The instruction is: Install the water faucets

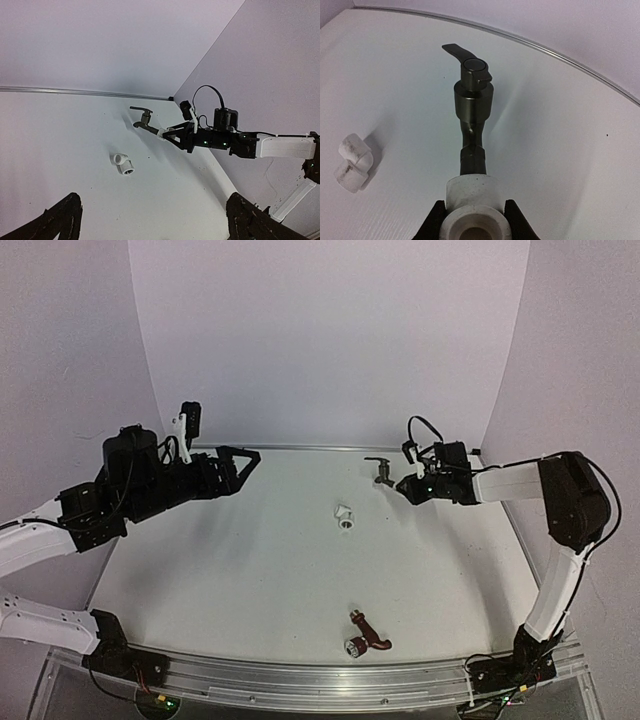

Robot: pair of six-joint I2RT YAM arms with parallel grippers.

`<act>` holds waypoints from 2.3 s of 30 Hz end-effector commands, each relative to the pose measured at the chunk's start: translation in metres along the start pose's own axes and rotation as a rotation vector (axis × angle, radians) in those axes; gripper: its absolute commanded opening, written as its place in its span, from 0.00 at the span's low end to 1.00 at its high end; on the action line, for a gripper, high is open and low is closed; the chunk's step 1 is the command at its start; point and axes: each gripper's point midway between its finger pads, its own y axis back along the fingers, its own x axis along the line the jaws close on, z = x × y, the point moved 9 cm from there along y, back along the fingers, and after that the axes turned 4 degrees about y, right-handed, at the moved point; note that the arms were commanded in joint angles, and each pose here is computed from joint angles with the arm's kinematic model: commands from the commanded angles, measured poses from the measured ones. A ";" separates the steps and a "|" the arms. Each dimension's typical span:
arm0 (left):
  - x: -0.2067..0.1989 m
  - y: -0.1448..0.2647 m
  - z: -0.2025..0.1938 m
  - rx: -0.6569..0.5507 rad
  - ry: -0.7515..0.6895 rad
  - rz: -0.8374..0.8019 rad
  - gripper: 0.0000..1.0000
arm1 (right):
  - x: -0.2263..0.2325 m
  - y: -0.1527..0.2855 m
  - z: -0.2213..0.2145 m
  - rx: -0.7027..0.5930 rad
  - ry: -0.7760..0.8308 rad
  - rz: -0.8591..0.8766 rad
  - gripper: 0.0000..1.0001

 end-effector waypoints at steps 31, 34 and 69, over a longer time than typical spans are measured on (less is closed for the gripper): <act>0.007 0.012 0.003 -0.054 0.024 0.033 1.00 | 0.093 -0.005 -0.050 -0.335 -0.143 -0.274 0.20; 0.008 0.013 0.003 -0.054 0.023 0.035 1.00 | 0.093 -0.005 -0.050 -0.328 -0.148 -0.275 0.29; 0.175 -0.015 0.023 0.285 0.367 0.478 1.00 | -0.005 0.125 0.043 -0.162 -0.129 0.028 0.98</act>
